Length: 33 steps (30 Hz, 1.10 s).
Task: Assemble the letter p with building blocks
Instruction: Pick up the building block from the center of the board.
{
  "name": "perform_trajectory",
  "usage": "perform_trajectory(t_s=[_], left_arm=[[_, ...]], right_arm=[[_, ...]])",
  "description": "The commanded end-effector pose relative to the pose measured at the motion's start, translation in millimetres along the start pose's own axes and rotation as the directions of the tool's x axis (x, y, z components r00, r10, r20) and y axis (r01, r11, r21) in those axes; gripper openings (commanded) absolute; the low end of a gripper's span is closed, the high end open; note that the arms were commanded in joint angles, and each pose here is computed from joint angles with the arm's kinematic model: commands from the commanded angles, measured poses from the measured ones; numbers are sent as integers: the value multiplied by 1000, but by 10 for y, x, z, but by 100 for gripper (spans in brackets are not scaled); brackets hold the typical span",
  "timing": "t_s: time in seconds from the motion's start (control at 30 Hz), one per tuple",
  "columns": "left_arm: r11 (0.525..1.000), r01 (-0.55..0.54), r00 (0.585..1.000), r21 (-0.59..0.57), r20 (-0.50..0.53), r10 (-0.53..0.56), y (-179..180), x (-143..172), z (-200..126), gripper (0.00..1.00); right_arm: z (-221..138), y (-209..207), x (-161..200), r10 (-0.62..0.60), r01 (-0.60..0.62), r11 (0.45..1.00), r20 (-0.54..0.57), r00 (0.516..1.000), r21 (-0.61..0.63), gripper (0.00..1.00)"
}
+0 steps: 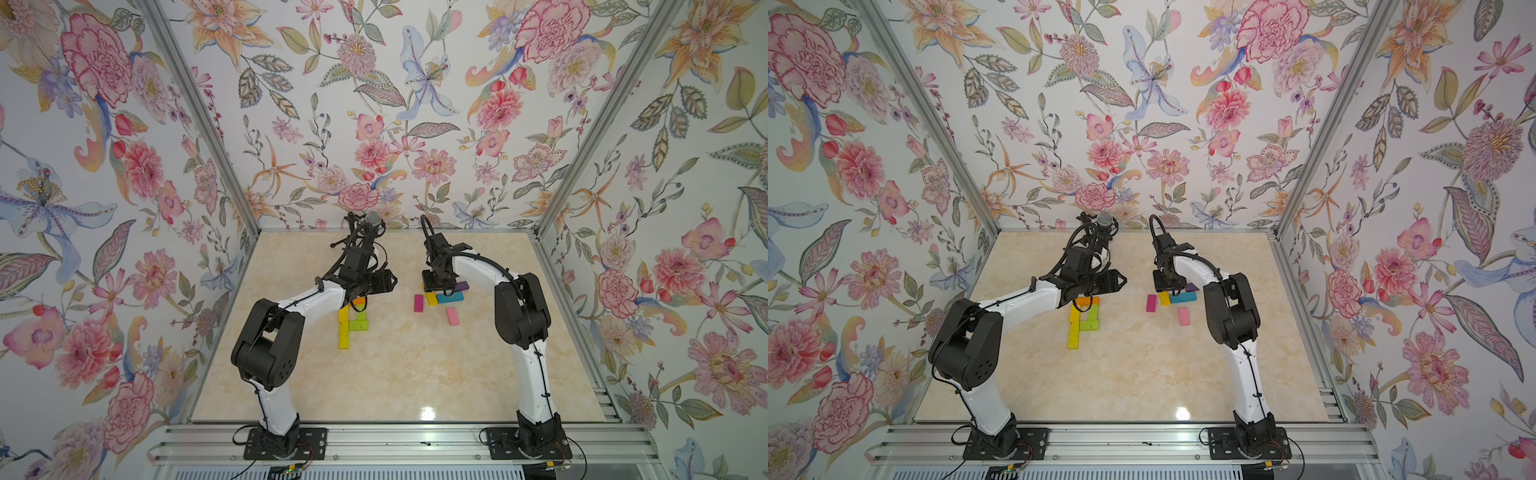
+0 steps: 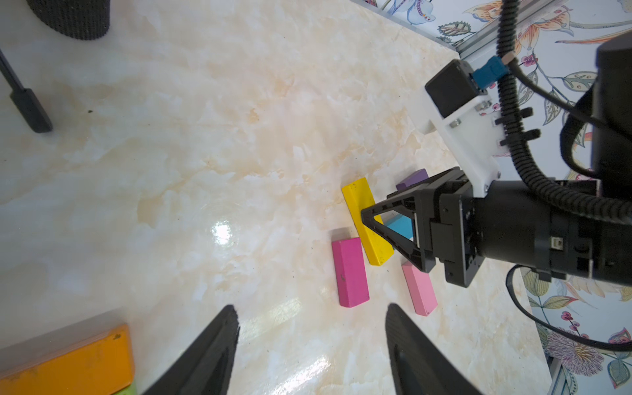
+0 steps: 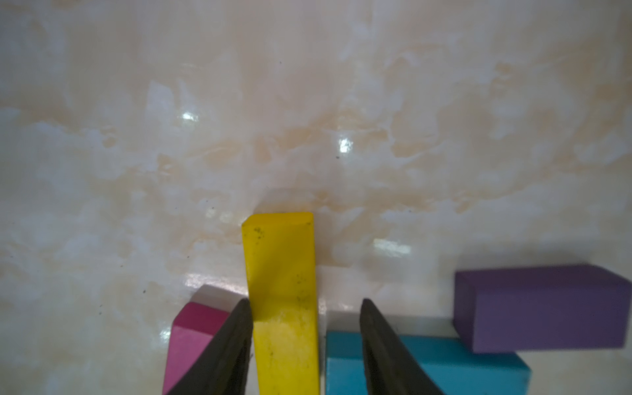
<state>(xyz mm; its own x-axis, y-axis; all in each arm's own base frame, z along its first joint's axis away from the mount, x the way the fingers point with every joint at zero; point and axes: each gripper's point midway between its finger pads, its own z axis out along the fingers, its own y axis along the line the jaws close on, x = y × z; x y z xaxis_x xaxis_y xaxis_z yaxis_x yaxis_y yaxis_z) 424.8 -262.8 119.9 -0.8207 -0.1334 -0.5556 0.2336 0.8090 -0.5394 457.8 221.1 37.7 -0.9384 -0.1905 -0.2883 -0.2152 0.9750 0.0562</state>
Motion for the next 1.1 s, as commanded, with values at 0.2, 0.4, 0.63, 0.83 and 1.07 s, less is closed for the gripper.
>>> perform_trajectory(t_s=[0.2,0.4,0.63,0.83,1.07], left_arm=[[1000,12,1000,0,-1,-12,56,-20,28,70],[1000,1,1000,3,1,-1,36,-15,-9,70],[1000,0,1000,4,5,0,38,-18,-56,70],[1000,-1,1000,3,15,1,40,-27,-104,70],[1000,2,1000,13,13,-2,33,-14,-107,70]], right_arm=[[111,26,209,-17,22,999,-107,994,46,51],[188,-65,435,0,20,994,-185,983,105,45],[195,-21,485,3,17,995,-193,981,101,35],[199,-4,554,19,-3,997,-196,980,80,32],[6,49,542,33,-28,999,-128,991,43,22]])
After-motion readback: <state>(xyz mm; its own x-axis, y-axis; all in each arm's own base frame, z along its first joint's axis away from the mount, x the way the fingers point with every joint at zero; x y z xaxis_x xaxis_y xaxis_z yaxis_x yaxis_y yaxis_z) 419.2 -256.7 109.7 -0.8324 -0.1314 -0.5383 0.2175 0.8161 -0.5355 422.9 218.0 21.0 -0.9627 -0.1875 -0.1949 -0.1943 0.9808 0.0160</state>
